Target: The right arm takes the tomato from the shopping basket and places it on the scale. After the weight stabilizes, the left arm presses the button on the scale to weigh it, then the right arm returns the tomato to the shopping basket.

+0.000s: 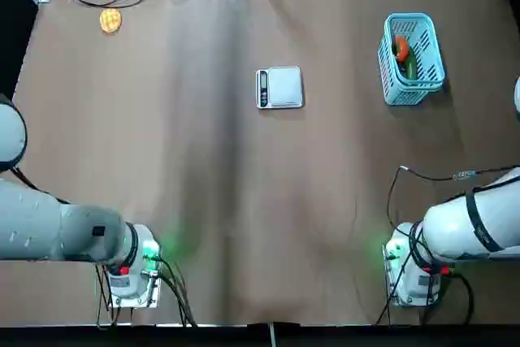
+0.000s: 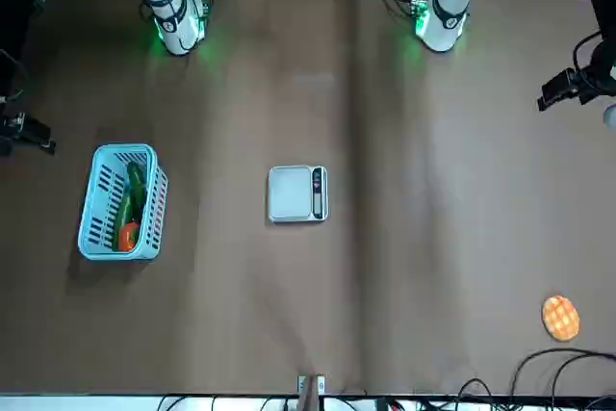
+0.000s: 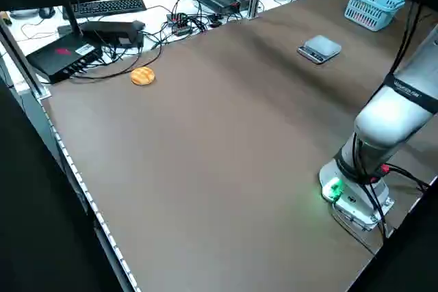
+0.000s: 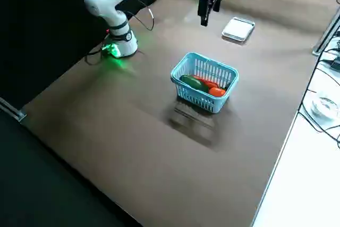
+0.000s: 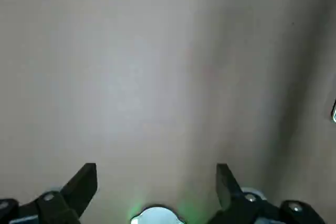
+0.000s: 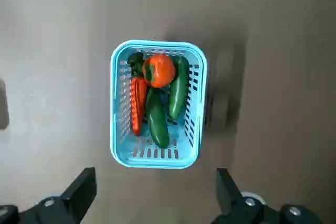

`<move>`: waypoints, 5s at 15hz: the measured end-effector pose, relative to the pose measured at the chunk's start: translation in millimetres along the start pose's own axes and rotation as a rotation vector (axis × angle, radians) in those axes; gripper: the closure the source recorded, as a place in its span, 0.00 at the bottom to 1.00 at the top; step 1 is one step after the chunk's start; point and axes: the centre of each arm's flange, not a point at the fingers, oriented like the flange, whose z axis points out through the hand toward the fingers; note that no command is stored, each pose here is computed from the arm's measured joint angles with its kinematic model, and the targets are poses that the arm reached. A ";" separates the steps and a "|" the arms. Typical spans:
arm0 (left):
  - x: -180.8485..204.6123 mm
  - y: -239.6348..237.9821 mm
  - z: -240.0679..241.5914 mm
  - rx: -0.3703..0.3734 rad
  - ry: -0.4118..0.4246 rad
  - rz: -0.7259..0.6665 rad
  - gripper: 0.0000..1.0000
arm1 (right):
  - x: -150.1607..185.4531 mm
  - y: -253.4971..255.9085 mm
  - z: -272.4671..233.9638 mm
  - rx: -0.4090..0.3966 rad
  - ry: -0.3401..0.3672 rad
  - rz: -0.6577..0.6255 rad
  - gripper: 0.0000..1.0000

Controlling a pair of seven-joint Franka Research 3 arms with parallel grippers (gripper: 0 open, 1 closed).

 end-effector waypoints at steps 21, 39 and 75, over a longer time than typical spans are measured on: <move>1.5 -9.9 4.7 -0.014 -0.017 0.009 0.00 | 20.0 23.1 68.3 -0.009 0.038 0.024 0.00; 10.9 -7.1 20.3 -0.012 -0.048 0.677 0.00 | 26.9 3.8 253.0 0.109 0.135 0.053 0.02; 43.6 48.2 72.6 -0.040 -0.108 1.757 0.00 | 47.1 2.8 378.7 0.067 0.166 -0.009 0.03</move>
